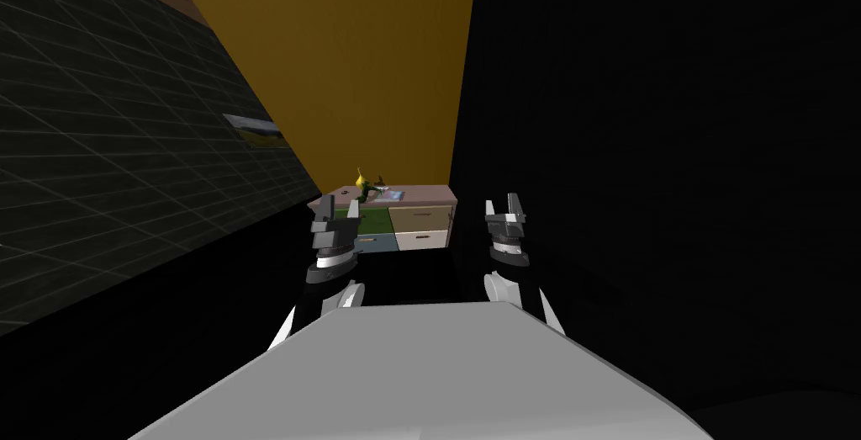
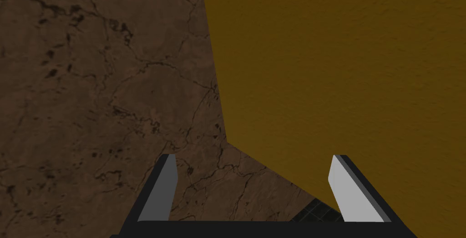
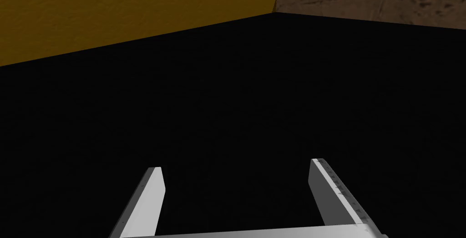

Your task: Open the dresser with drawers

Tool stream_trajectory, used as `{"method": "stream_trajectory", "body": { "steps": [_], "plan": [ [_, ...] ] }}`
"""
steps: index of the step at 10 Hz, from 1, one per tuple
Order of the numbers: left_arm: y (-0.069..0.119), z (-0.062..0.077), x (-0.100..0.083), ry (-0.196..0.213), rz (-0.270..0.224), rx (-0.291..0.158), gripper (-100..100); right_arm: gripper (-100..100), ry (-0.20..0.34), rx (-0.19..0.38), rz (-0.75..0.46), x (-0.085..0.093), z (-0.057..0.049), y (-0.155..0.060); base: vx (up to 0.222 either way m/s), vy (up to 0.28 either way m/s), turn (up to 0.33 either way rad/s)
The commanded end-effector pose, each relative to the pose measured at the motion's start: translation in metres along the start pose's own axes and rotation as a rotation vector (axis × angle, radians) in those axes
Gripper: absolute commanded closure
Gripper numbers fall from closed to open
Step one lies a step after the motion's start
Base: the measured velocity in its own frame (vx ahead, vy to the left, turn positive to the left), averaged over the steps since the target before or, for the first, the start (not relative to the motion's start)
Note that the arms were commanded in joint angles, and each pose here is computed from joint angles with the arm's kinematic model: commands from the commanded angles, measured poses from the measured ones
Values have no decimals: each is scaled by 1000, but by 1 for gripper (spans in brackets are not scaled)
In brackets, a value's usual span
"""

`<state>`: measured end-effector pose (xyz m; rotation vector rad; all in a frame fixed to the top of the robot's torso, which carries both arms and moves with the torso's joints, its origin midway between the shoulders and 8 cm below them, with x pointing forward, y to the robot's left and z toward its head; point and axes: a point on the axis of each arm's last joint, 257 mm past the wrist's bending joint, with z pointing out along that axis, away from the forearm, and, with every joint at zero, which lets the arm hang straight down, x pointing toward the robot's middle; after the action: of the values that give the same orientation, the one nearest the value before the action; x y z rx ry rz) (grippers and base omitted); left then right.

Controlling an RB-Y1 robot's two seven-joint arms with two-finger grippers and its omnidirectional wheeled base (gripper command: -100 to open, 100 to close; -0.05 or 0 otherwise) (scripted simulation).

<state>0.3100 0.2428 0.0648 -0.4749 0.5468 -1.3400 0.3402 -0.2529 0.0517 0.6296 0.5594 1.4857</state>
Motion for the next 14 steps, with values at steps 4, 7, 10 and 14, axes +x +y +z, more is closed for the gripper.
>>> {"method": "stream_trajectory", "body": {
  "steps": [4, 7, 10, 14],
  "plan": [
    [0, 0, 0, 0, 0, 0, 0, 0, 0, 0, 0, 0, 0, 0, 0, 0, 0],
    [0, 0, 0, 0, 0, 0, 0, 0, 0, 0, 0, 0, 0, 0, 0, 0, 0],
    [5, -2, 4, 30, 6, -10, -100, 0, 0, 0, 0, 0, 0, 0, 8, 0, -1],
    [33, -12, 15, 105, 26, -62, -100, 0, 0, 0, 0, 0, 0, 0, 58, -16, -5]
  ]
}}
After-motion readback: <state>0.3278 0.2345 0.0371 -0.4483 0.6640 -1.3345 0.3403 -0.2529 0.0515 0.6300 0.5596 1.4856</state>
